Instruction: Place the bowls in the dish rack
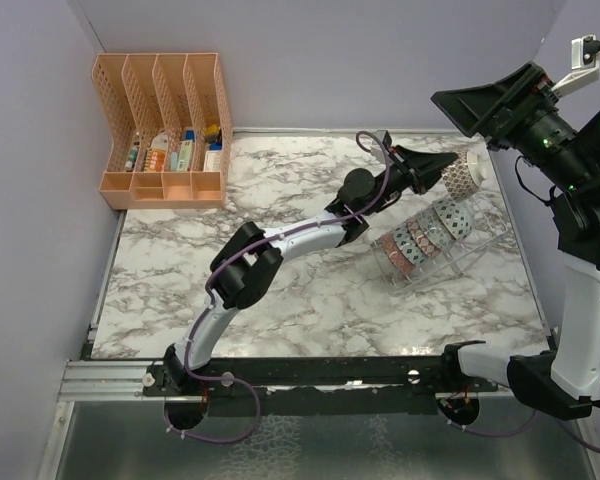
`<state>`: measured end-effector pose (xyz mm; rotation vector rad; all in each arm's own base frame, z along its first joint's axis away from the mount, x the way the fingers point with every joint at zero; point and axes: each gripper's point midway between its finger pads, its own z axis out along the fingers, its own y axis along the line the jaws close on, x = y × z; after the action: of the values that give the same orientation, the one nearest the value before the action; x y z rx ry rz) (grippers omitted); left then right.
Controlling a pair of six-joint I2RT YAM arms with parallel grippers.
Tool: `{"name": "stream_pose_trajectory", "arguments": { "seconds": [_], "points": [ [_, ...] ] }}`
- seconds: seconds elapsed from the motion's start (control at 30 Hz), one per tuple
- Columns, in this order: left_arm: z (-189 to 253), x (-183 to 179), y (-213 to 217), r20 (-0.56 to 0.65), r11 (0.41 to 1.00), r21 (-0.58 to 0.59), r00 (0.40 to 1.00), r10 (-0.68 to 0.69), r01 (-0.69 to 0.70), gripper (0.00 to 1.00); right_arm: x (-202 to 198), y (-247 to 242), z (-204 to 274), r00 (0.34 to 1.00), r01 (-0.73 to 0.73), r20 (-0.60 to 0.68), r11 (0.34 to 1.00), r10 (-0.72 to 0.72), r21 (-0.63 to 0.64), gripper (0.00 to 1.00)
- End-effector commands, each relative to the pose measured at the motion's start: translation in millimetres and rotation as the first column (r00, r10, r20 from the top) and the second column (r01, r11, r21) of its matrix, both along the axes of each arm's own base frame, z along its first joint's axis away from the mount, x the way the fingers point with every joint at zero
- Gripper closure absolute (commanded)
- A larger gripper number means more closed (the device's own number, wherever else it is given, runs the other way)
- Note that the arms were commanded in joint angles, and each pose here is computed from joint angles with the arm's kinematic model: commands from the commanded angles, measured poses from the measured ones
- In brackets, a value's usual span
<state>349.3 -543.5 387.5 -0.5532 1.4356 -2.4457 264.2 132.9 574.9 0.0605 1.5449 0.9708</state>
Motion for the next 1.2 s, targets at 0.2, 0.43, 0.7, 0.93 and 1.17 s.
{"name": "stream_pose_trajectory", "arguments": {
  "seconds": [0.2, 0.43, 0.7, 0.93, 1.17],
  "points": [
    [40, -16, 3, -0.086, 0.982, -0.188, 0.996, -0.007, -0.009, 1.00, -3, -3, -14, 0.998, 0.016, -0.053, 1.000, -0.017, -0.017, 0.01],
    [25, -15, -14, -0.157, 0.980, -0.200, 0.987, -0.030, -0.002, 1.00, -4, -7, -19, 0.997, 0.041, -0.061, 0.998, -0.043, -0.045, 0.01],
    [2, -13, -24, -0.219, 0.993, -0.118, 0.975, -0.030, 0.005, 1.00, -6, -8, -23, 0.996, 0.042, -0.073, 0.997, -0.046, -0.058, 0.01],
    [-16, -16, -36, -0.265, 0.993, -0.114, 0.962, -0.061, 0.032, 1.00, -7, -8, -30, 0.995, 0.038, -0.084, 0.997, -0.044, -0.070, 0.01],
    [-33, -21, -47, -0.311, 0.994, -0.101, 0.948, -0.072, 0.043, 1.00, -8, -8, -34, 0.995, 0.033, -0.093, 0.996, -0.040, -0.080, 0.01]
  ]
}}
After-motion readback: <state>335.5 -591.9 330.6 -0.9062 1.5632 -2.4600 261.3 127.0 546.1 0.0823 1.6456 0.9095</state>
